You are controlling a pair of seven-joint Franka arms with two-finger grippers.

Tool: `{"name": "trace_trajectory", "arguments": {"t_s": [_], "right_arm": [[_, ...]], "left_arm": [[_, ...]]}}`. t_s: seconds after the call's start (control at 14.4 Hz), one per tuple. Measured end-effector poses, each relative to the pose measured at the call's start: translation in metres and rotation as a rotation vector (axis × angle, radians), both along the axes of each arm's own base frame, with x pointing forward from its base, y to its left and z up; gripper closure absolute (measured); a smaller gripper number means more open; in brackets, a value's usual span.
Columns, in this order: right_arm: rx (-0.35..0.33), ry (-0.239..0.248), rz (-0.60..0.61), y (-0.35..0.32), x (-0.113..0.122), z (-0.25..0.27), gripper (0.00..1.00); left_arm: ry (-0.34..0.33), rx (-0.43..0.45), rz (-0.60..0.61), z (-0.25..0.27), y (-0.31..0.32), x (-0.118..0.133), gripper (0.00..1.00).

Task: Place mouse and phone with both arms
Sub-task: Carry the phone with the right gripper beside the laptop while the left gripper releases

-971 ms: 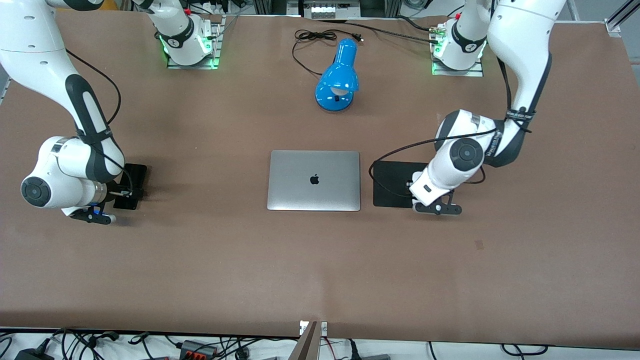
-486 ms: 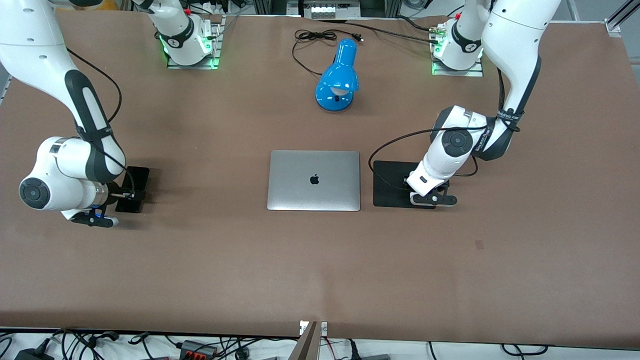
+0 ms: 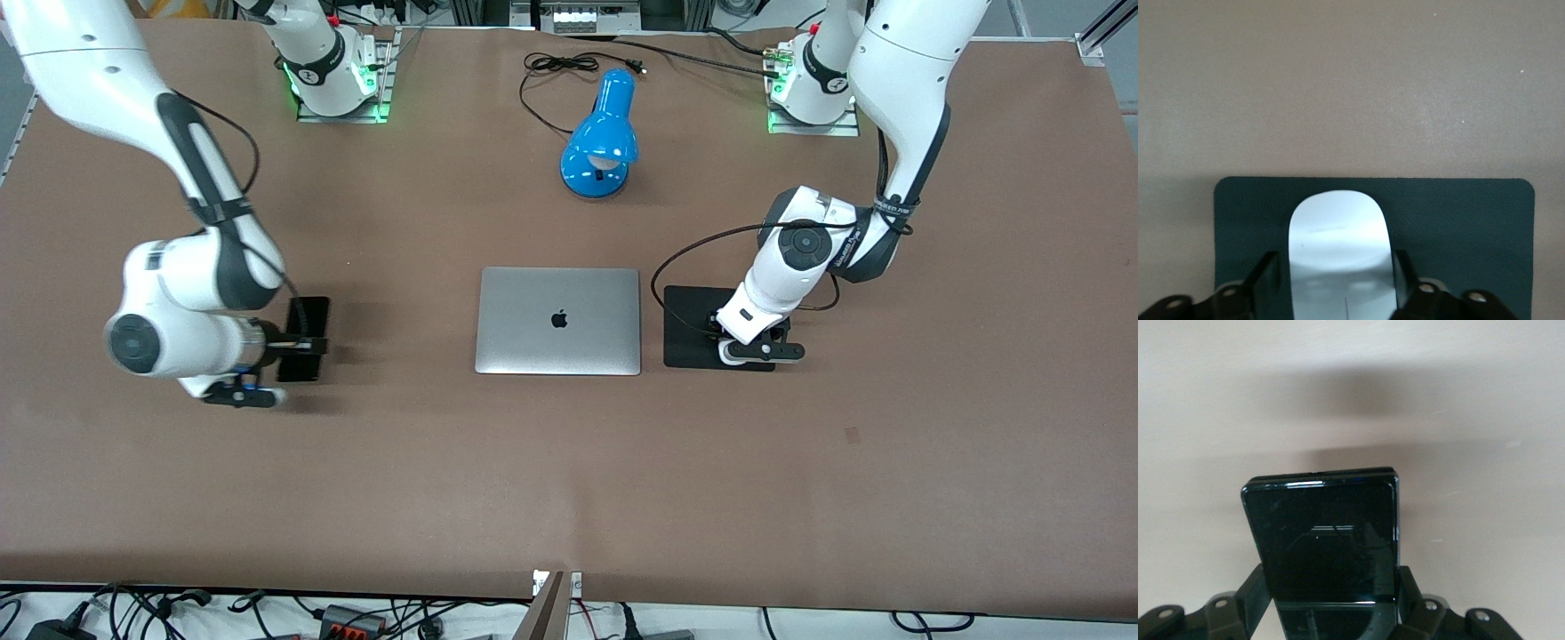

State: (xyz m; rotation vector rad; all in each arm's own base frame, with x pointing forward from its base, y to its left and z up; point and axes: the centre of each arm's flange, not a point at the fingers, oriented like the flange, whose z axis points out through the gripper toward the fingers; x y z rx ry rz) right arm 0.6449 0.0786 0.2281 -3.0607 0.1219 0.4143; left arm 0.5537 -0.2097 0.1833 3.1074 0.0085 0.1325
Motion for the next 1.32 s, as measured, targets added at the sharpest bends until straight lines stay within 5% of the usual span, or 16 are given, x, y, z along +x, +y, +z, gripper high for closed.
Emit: {"name": "trace_trajectory", "arguments": {"t_s": [0.14,0.55,0.9,1.32], "right_arm": [[-0.014,-0.002,-0.013,0.041,-0.005,-0.007,0.2],[-0.01,-0.012,-0.008,0.113,-0.02,-0.022,0.2],[0.022,-0.01,0.004,0.145,-0.029,-0.039,0.2],[0.023,-0.007,0.05,0.174,-0.041,-0.048,0.2]], "left_arm": [[-0.006,-0.001,0.009,0.004,0.002,0.003,0.0],[0.044,0.065,-0.012,0.076,0.035,0.045,0.0],[0.154,0.124,-0.094,0.198,0.085,0.091,0.0],[0.32,0.136,-0.101,0.347,0.102,0.076,0.0]]}}
